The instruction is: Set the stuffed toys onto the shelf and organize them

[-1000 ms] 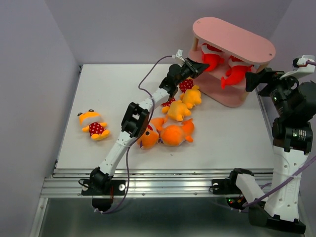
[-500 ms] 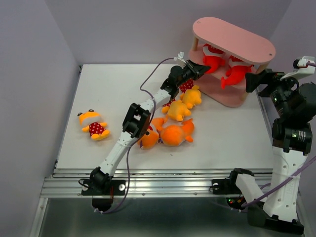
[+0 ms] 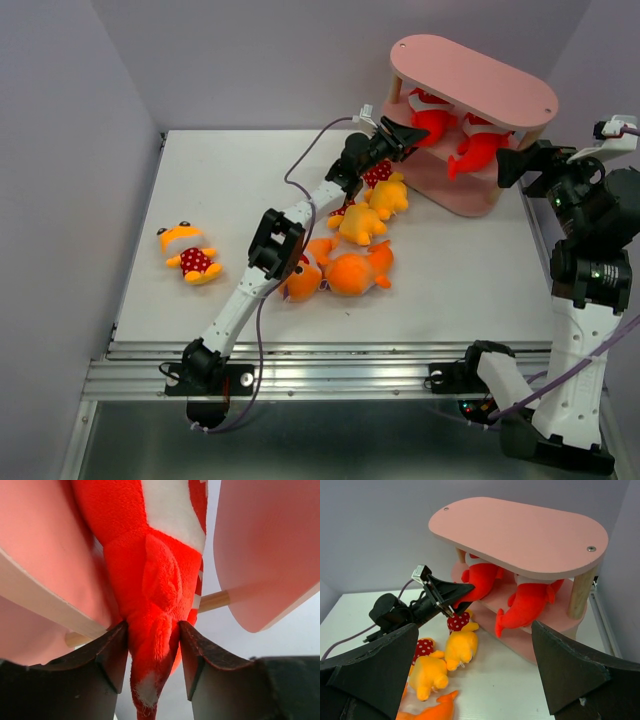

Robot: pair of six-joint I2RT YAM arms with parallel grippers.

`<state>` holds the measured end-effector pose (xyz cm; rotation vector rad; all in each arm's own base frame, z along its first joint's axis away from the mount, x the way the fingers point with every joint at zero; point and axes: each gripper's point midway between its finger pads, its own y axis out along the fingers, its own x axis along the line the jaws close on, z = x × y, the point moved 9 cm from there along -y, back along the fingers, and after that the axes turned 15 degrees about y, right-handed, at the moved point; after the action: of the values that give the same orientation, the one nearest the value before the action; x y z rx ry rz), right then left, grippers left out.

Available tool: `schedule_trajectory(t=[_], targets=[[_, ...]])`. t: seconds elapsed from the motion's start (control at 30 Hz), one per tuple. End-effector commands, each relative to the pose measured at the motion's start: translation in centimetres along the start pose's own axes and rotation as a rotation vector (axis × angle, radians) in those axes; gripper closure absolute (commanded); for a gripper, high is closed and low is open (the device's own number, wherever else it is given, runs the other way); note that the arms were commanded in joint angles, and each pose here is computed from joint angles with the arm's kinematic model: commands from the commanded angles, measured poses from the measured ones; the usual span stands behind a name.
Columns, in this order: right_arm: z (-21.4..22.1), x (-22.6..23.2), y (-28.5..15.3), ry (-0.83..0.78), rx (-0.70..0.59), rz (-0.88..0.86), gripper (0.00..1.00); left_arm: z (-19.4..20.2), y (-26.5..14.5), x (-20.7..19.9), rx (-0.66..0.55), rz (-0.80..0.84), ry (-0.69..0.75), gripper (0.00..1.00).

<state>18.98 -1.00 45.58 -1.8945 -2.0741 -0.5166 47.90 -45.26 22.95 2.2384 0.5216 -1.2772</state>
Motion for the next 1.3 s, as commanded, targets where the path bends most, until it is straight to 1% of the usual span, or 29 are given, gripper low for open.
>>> schedule_trajectory(t=[0.0, 0.13, 0.17, 0.23, 0.3, 0.37, 0.47, 0.5, 0.73, 1.0, 1.27], targets=[[-1.0, 0.5, -0.3, -0.011, -0.058, -0.031, 0.0, -1.5, 0.2, -4.9, -0.011, 0.107, 0.045, 0.43], [-0.9, 0.6, -0.4, -0.007, -0.058, -0.035, 0.0, -1.5, 0.0, -5.3, -0.001, 0.113, 0.046, 0.37], [-1.0, 0.4, -0.4, -0.008, -0.063, -0.029, 0.0, -1.5, 0.0, -5.3, 0.001, 0.112, 0.047, 0.37], [-1.0, 0.5, -0.5, -0.006, -0.062, -0.032, 0.0, -1.5, -0.1, -5.6, 0.007, 0.113, 0.048, 0.33], [-1.0, 0.6, -0.6, -0.005, -0.063, -0.034, 0.0, -1.4, -0.3, -5.3, 0.017, 0.104, 0.047, 0.26], [-1.0, 0.6, -0.6, -0.006, -0.063, -0.036, 0.0, -1.2, -0.4, -5.0, 0.026, 0.094, 0.047, 0.23], [-0.9, 0.6, -0.7, -0.006, -0.064, -0.038, 0.0, -1.1, -0.5, -5.0, 0.036, 0.093, 0.052, 0.15], [-0.9, 0.6, -0.7, -0.007, -0.065, -0.039, 0.0, -1.1, -0.5, -5.1, 0.039, 0.095, 0.054, 0.01], [-0.9, 0.7, -0.8, -0.004, -0.065, -0.042, 0.0, -1.3, -1.1, -5.3, 0.055, 0.071, 0.075, 0.01], [-0.8, 0.7, -0.8, -0.003, -0.065, -0.046, 0.0, -0.6, -1.6, -4.5, 0.097, 0.04, 0.075, 0.01], [-0.9, 0.6, -0.8, 0.0, -0.066, -0.043, 0.0, -0.6, -1.8, -4.3, 0.113, 0.027, 0.092, 0.01]])
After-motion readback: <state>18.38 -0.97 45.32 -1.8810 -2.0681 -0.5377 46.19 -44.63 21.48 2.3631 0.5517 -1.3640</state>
